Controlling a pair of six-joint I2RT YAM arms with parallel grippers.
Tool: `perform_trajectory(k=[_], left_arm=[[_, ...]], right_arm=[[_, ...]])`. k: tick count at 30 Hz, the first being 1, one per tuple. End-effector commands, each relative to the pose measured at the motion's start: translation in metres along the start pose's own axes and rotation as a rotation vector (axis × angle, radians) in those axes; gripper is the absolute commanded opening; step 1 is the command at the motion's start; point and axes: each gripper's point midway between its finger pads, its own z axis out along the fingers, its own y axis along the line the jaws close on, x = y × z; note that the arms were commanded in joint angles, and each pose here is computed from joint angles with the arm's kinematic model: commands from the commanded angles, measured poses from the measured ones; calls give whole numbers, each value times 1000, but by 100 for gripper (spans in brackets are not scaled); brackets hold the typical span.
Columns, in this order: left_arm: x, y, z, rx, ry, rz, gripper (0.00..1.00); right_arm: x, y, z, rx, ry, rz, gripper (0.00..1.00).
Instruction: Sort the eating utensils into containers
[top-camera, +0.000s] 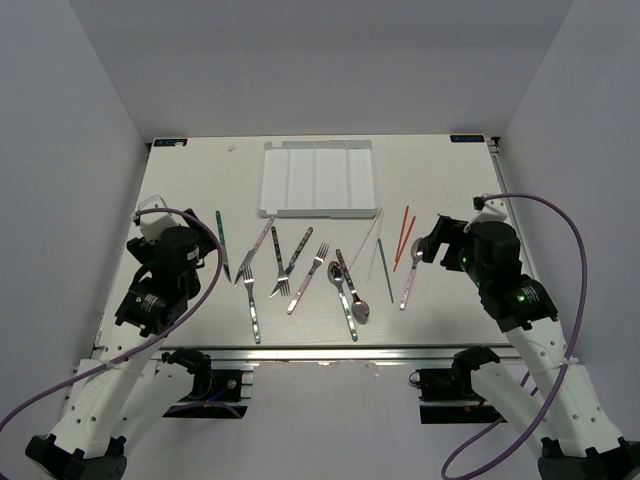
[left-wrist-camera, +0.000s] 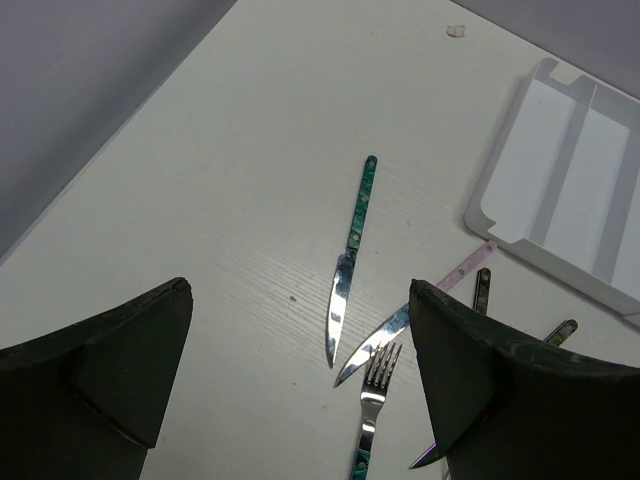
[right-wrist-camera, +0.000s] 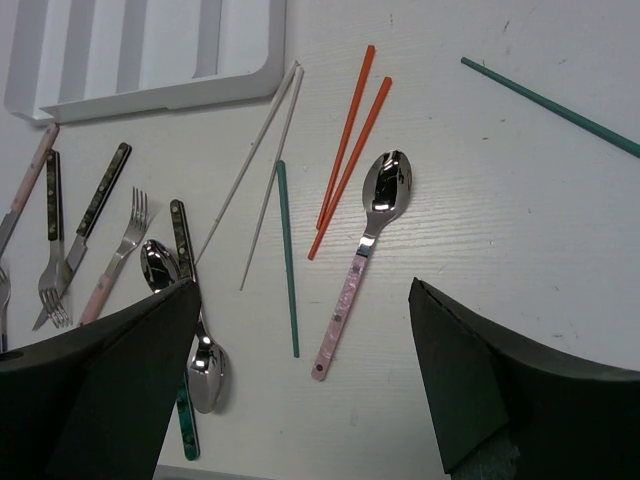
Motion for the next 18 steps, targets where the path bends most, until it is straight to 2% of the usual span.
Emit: perform_trajectory(k=[1,8,11,12,14,15,17,18], left_arm=[[-7,4,-2,-17,-20,-17,98],[-4,1,1,-14,-8,-7,98],[-1,-1,2,-9,1,1,98],[-1,-1,2,-9,2,1,98],[0,-3,3,-1,8,8,98],[2,-4,3,3,14,11,98],[2,-4,3,3,14,11,98],[1,-4,3,4,13,10,98]], right_arm=[[-18,3,-4,0,-44,12,89],[-26,34,17,-139,-65,68,89],[-18,49,56,-164,32,93,89],[-29,60,63,-169,35,92,89],[-13,50,101,-27,122,103,89],[-27,62,108,-14,115,101,89],[-9,49,136,155,172,74,89],[-16,53,142,206,140,50,89]])
